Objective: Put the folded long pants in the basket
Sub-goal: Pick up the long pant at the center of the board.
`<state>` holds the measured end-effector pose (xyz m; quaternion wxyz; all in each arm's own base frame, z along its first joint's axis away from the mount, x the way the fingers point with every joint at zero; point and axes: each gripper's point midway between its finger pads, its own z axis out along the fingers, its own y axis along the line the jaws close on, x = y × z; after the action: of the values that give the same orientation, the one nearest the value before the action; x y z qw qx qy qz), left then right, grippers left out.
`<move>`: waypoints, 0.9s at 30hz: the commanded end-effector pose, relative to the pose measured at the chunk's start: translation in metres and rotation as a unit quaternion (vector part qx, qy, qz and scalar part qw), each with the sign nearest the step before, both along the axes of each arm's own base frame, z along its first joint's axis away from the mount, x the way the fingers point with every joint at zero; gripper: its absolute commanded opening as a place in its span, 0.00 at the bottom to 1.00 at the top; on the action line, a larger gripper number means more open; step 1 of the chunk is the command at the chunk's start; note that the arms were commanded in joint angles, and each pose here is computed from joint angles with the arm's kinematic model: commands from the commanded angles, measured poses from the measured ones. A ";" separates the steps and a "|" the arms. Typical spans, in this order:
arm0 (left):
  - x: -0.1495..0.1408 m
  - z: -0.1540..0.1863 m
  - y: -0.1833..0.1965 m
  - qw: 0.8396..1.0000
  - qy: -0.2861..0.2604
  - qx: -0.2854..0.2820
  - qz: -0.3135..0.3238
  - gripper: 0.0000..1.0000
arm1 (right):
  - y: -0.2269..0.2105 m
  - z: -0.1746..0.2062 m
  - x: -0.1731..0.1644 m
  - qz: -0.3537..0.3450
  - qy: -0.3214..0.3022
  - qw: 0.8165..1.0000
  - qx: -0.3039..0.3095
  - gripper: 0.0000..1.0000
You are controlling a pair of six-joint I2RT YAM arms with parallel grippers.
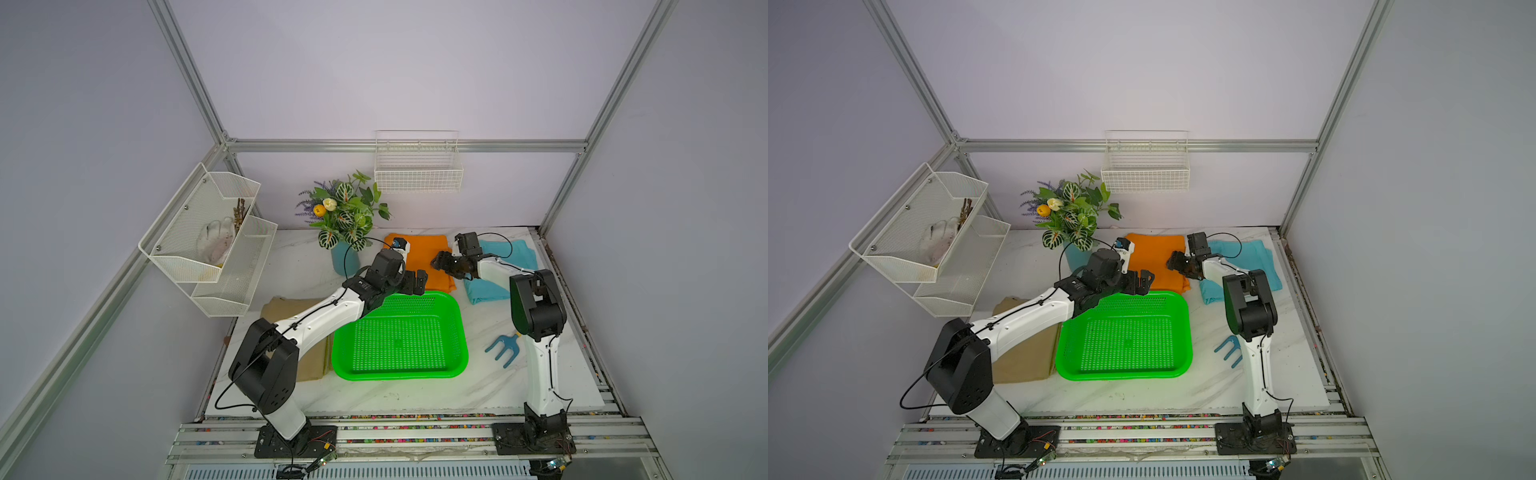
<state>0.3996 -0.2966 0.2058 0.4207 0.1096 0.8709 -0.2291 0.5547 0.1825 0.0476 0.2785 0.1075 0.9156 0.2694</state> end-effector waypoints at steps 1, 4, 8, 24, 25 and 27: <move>-0.002 0.033 0.003 0.999 -0.042 -0.021 0.001 1.00 | 0.015 -0.022 -0.008 0.005 0.027 1.000 0.012 0.27; -0.005 0.030 -0.001 0.998 -0.048 -0.029 -0.010 1.00 | 0.013 -0.008 0.001 0.007 0.012 1.000 0.007 0.00; 0.000 0.020 -0.018 0.998 -0.034 -0.033 -0.048 1.00 | 0.003 0.031 0.007 0.008 -0.017 1.000 -0.004 0.00; 0.089 -0.068 -0.019 0.993 0.095 0.061 -0.030 1.00 | -0.069 0.044 -0.033 -0.012 -0.004 0.993 -0.118 0.00; 0.092 -0.076 -0.014 0.992 0.100 0.071 -0.025 1.00 | -0.071 0.041 -0.034 -0.013 -0.002 0.993 -0.120 0.00; 0.097 -0.093 -0.005 0.990 0.109 0.093 -0.011 1.00 | -0.070 0.038 -0.035 -0.008 0.001 0.992 -0.122 0.00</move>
<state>0.4938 -0.3207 0.1284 0.3279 0.1312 0.9121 -0.2082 0.5201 0.1218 0.0764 0.2791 0.0895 0.9400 0.1745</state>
